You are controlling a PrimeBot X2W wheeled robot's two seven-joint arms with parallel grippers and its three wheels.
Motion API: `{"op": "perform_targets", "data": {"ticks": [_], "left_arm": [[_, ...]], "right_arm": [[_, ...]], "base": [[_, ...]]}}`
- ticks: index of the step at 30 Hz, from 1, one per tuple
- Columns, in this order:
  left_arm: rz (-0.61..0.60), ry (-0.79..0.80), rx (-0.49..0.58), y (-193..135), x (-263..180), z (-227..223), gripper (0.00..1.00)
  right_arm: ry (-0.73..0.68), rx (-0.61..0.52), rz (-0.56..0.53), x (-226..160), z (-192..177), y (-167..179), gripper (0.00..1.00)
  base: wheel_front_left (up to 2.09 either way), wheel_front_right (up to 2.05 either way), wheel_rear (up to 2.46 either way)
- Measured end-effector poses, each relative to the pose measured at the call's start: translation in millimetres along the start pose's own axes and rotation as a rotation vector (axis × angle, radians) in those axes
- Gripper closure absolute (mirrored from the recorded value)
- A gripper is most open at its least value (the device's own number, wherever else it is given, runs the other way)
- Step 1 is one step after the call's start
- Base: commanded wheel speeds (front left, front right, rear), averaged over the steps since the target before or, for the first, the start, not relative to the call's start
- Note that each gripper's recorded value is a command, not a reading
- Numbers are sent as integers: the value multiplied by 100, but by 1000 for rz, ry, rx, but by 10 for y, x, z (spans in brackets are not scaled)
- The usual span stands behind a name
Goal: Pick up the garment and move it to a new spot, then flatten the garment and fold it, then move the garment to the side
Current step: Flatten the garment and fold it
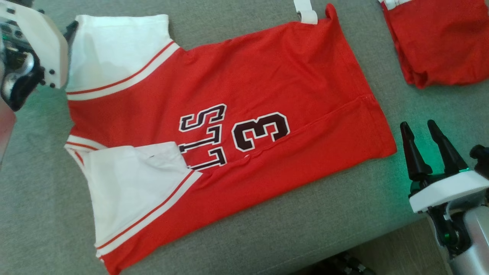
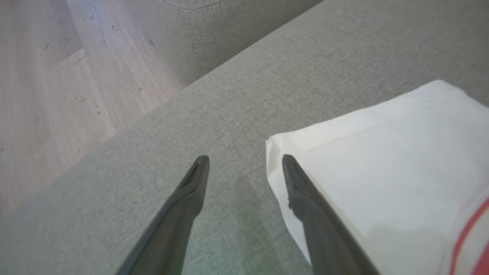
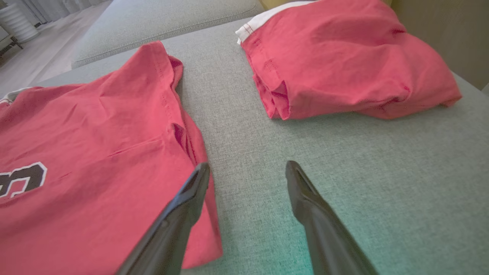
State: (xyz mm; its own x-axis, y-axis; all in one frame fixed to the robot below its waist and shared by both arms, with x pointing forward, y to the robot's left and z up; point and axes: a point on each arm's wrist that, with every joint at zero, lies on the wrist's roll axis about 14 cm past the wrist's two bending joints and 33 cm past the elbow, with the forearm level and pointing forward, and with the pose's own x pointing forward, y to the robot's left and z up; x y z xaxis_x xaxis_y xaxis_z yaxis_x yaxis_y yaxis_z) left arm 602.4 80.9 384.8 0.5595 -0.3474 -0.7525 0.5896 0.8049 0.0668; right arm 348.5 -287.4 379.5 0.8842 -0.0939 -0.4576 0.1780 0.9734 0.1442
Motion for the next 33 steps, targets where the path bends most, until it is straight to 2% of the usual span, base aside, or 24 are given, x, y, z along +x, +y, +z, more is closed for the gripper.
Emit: {"op": "perform_targets", "data": {"ticks": [11,12,13,14,18,22,28,33], "left_arm": [[-21,43,31,-103,224,-65,0],[-23,45,29,-104,231,-49,47],[-28,49,27,-115,236,-38,82],[-35,48,26,-134,240,-29,100],[-61,30,44,-231,231,-12,100],[-64,-61,84,-260,146,125,100],[-34,-179,124,-162,-57,340,100],[-47,-223,137,-208,-174,370,100]], "right_arm": [[24,10,-29,-40,-112,-68,0],[24,13,-32,-42,-110,-77,0],[24,16,-34,-39,-108,-85,0],[22,16,-35,-32,-102,-90,0],[14,12,-31,2,-81,-85,0],[3,-7,19,88,44,21,0],[-21,-139,188,511,697,422,0],[85,-165,309,902,987,845,0]], "base": [[0,0,0],[0,0,0],[0,0,0],[0,0,0],[0,0,0],[0,0,0],[0,0,0],[0,0,0]]}}
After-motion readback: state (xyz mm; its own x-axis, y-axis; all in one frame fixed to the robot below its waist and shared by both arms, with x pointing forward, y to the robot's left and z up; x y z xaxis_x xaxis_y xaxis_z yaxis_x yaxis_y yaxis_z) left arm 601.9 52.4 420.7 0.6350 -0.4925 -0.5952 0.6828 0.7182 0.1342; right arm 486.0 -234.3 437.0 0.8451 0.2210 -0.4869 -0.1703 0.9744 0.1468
